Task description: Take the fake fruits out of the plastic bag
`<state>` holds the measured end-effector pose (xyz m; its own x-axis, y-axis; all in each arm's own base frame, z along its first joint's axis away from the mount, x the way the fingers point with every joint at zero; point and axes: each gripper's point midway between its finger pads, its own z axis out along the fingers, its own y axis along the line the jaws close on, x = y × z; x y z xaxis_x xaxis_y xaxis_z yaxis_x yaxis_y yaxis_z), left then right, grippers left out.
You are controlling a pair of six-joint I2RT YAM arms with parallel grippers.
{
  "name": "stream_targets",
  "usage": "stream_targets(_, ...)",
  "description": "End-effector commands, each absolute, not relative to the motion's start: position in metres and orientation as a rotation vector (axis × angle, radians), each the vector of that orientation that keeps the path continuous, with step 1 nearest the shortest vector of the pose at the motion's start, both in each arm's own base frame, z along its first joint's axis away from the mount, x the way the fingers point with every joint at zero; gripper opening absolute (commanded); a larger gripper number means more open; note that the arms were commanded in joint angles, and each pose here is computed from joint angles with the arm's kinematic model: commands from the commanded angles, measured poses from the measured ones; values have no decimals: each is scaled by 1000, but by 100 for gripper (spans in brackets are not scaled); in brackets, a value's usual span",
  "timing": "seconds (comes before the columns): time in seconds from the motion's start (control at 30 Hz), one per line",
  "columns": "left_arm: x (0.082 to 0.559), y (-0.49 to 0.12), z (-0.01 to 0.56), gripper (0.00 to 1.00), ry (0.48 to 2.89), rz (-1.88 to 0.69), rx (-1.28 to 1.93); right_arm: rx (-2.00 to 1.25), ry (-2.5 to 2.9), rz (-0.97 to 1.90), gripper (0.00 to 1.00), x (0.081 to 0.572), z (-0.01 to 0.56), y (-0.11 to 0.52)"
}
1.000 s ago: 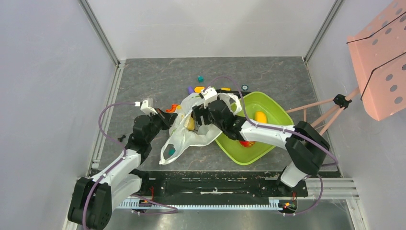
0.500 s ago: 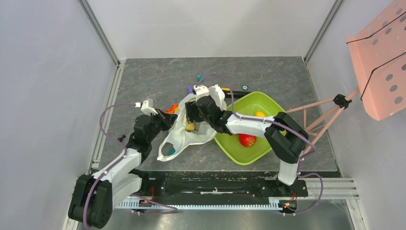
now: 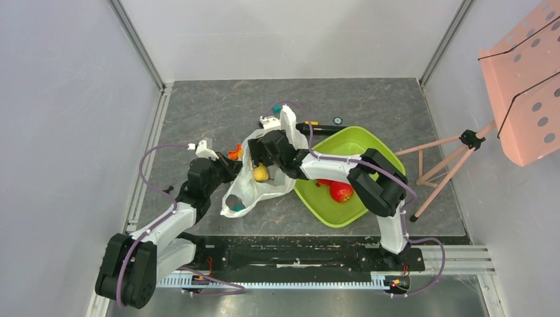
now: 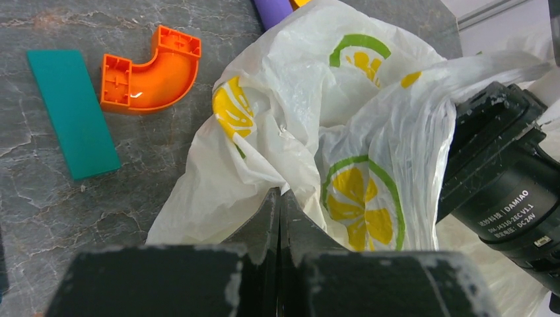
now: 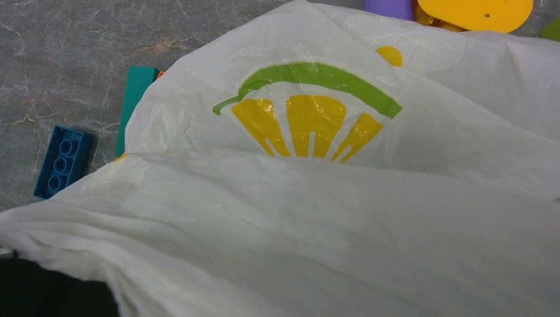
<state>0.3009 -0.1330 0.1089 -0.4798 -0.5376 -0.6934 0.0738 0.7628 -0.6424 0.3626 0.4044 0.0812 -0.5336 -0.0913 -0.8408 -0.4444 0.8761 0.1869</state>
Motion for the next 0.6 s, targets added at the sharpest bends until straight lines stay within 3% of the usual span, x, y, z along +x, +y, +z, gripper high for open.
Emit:
stream_targets(0.0, 308, -134, 115, 2, 1931, -766, -374, -351, 2063, 491, 90, 382, 90, 416)
stream_targets(0.37, 309, -136, 105, 2, 1962, -765, -373, -398, 2096, 490, 89, 397, 57, 430)
stream_targets(0.57, 308, -135, 104, 2, 1965, -762, -374, -426, 2057, 474, 67, 397, 61, 425)
